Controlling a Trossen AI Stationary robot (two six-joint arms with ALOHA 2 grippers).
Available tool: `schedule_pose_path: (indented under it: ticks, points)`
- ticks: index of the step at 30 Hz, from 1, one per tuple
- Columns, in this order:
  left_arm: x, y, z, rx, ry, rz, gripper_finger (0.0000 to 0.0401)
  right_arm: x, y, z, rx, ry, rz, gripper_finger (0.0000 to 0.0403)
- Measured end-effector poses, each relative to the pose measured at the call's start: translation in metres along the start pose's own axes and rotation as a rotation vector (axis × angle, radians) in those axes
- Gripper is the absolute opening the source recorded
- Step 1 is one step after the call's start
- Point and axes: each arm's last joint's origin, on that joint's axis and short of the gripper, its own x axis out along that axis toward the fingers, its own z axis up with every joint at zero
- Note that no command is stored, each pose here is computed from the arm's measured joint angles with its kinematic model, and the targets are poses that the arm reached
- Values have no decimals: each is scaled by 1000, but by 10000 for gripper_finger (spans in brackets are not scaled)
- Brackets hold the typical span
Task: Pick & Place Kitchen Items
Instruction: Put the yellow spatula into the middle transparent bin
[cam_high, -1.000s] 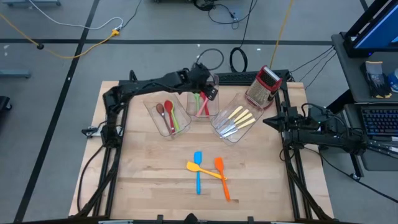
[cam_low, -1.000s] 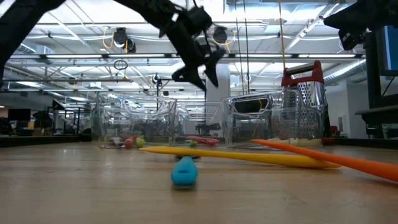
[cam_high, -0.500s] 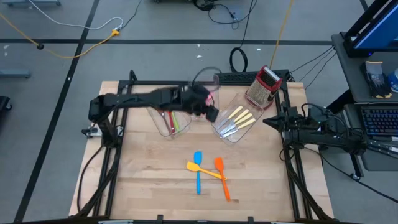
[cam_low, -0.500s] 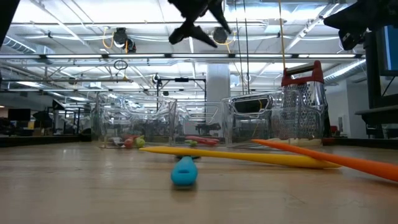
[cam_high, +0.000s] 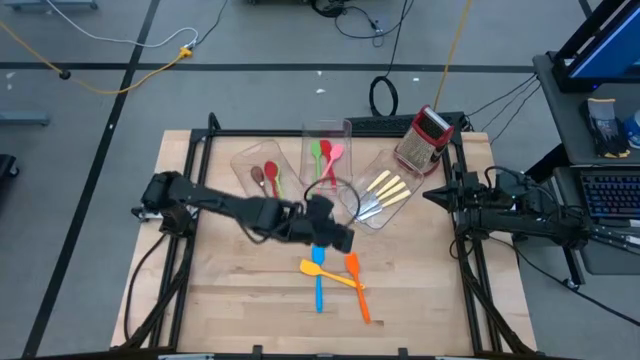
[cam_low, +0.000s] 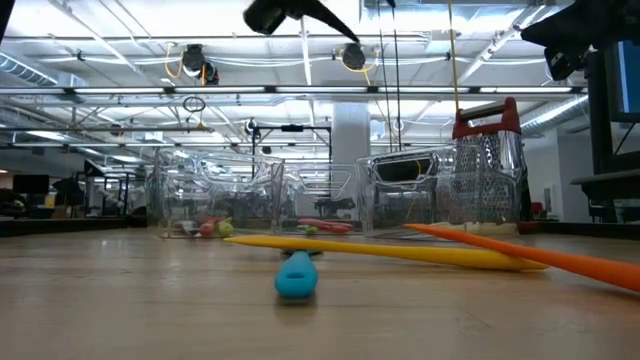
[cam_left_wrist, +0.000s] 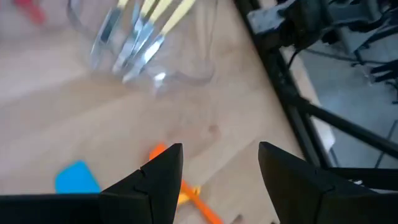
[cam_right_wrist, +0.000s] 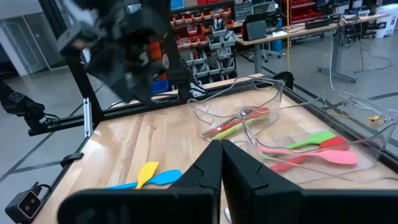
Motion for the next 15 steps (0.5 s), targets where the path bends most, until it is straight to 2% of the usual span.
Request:
schedule_pose_path:
  ticks: [6,15]
  points:
    - [9,-4,-37,-124,36,22,214,0,0,0,-12,-2,1,0]
    - [29,3,-68,-299,97,121,214,0,0,0,-12,-1,1,0]
